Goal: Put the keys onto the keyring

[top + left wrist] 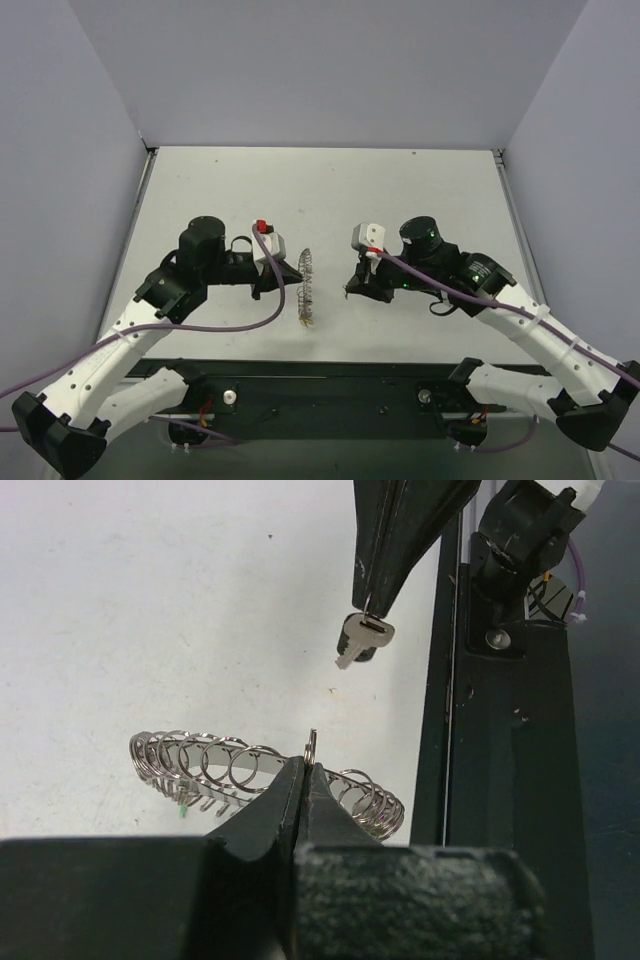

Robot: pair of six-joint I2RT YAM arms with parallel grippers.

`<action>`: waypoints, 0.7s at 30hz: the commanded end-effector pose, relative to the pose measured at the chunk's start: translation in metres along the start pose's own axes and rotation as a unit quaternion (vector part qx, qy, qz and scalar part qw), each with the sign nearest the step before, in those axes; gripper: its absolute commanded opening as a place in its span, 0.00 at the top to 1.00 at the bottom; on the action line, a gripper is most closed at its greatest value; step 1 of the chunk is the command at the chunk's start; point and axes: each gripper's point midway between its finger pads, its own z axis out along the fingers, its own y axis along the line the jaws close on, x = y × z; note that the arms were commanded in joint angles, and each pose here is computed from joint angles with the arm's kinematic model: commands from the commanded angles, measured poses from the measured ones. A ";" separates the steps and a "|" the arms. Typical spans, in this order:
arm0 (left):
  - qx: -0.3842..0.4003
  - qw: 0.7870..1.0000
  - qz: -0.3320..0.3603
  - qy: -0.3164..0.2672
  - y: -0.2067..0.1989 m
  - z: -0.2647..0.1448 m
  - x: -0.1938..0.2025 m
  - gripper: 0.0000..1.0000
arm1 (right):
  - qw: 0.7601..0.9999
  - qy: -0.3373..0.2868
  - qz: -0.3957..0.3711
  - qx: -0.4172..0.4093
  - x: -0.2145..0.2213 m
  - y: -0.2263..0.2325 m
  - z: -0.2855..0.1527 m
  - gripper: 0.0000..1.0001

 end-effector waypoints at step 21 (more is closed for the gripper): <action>-0.095 0.965 0.171 -0.178 -0.010 -0.019 -0.071 1.00 | 0.982 -0.118 0.016 -0.148 -0.066 0.044 0.006 1.00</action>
